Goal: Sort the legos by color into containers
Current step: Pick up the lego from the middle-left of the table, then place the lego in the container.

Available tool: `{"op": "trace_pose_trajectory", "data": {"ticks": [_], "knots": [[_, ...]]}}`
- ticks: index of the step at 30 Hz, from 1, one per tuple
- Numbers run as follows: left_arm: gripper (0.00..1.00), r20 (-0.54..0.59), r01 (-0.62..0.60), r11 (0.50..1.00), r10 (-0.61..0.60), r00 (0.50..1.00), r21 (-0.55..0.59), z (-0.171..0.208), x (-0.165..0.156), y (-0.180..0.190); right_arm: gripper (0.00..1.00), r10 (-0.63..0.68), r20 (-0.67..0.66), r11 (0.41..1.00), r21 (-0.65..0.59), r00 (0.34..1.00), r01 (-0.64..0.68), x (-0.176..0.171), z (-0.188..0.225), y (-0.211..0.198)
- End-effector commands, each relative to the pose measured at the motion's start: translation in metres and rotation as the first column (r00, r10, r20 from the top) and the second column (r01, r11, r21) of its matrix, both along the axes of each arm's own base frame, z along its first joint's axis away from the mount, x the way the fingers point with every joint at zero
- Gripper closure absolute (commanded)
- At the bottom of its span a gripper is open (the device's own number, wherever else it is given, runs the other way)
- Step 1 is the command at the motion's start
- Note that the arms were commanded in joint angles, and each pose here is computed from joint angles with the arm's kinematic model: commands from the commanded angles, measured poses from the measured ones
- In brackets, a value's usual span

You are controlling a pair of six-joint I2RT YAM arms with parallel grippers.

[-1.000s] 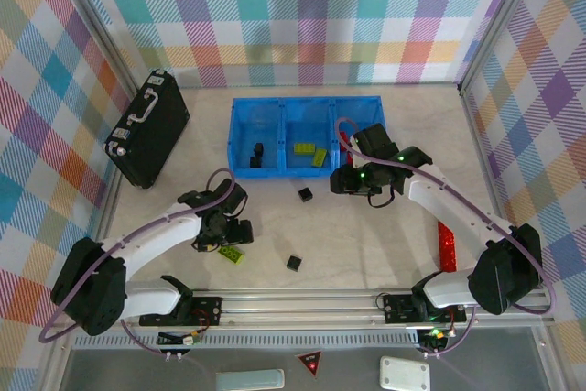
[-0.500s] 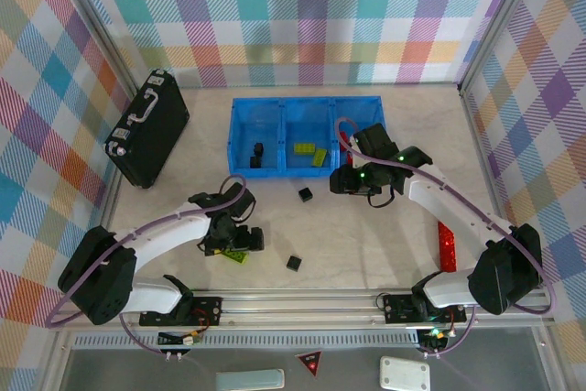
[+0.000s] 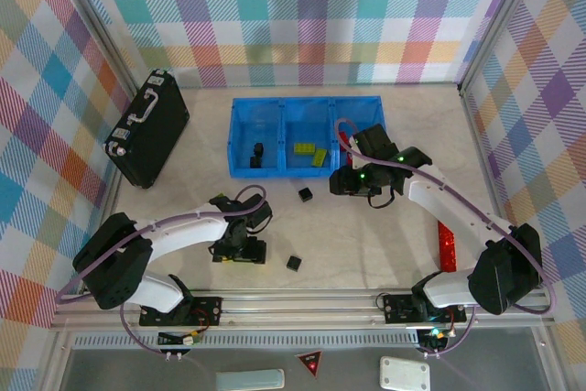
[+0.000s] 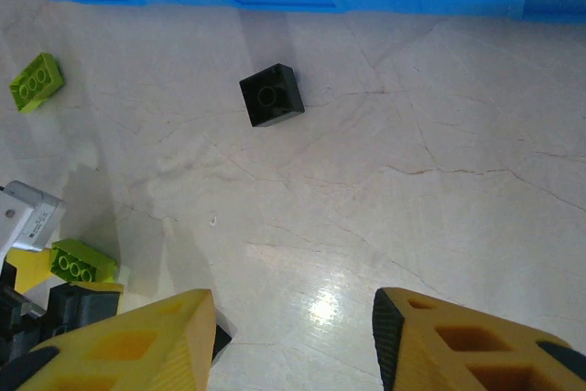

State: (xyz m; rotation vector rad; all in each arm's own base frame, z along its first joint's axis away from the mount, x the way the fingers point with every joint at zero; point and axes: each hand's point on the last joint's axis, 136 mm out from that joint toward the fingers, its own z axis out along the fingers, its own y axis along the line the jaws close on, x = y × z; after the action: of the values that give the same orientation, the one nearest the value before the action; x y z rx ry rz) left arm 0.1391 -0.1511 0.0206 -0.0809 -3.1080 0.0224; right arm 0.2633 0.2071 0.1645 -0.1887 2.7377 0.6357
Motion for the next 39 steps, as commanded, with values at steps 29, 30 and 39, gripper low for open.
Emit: {"op": "trace_pose_trajectory", "data": {"ticks": [29,30,39], "knots": [[0.33,0.137,0.022,0.999,-0.026,0.990,0.029,0.054,0.038,-0.015,0.49,0.021,0.005,0.999,-0.025,1.000,-0.021,-0.005,0.002,-0.004],[0.33,0.145,0.029,0.999,-0.033,0.989,0.032,0.057,0.042,-0.017,0.49,0.020,0.008,0.999,-0.028,1.000,-0.020,-0.005,0.003,-0.005],[0.33,0.217,0.093,0.996,-0.090,0.972,-0.007,0.085,0.085,-0.057,0.48,-0.010,0.044,0.997,-0.073,0.999,0.014,-0.012,0.016,-0.022]]}}
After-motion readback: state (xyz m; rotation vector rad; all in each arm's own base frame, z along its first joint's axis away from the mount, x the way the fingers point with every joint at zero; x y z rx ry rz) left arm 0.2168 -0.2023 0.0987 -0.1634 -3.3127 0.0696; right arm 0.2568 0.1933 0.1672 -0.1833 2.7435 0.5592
